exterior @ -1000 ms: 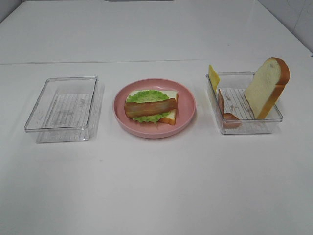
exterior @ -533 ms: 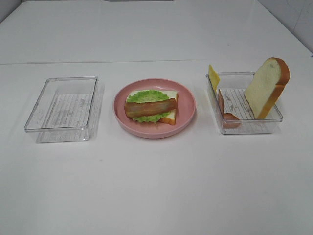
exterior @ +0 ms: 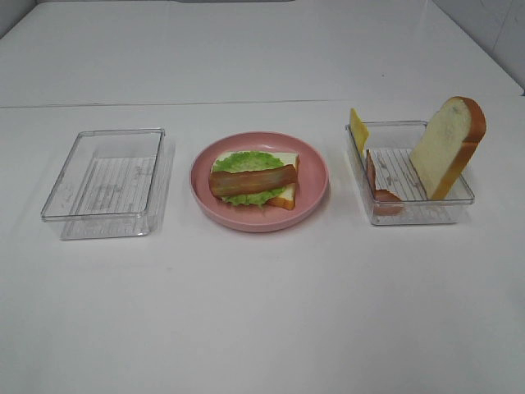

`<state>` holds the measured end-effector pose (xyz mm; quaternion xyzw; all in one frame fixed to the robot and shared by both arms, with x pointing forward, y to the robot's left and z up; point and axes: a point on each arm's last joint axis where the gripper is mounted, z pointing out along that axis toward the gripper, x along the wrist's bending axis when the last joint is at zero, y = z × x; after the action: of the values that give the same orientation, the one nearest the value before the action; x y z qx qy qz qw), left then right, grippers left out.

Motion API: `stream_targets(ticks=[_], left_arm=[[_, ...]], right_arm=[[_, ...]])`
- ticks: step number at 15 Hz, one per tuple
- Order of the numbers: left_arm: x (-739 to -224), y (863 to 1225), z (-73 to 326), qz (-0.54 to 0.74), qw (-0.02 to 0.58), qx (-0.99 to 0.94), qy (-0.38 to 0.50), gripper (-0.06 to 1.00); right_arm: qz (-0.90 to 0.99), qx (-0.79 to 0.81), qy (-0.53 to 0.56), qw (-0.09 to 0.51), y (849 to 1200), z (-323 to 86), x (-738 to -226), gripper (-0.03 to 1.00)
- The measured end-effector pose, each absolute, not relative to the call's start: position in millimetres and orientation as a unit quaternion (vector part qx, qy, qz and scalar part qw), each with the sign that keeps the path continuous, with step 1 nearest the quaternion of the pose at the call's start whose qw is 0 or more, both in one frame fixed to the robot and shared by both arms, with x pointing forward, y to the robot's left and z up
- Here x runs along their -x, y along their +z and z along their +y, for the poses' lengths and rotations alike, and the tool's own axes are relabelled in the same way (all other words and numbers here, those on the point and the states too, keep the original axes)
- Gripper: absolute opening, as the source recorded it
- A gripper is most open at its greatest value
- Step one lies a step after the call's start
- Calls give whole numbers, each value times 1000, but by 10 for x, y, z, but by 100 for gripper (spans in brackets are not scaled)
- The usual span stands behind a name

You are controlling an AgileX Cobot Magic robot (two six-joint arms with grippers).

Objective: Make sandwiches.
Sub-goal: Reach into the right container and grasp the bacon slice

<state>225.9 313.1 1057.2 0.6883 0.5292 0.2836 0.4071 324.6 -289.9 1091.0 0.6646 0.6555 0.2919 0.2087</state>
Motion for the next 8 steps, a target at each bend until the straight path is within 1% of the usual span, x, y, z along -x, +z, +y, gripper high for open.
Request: stream_targets(ticks=[1,5,6,8], left_arm=[[-2269,10566,3127,528,409,-688,285,84],[-2351,10532,3090,518,428,-678,296,84],[-2353,10536,3089,517,430,-677,297,84],[-2356,10541,3088,516,433,-676,299,84]], right_arm=[[656,-668,288,201,10938,-2898,-3347,78],[684,-665,254,157,11123,-2902,-4131,75],[701,-657,246,129,11138,-2880,-4405,75],[716,-654,234,68,11050,-2832,-4783,74]])
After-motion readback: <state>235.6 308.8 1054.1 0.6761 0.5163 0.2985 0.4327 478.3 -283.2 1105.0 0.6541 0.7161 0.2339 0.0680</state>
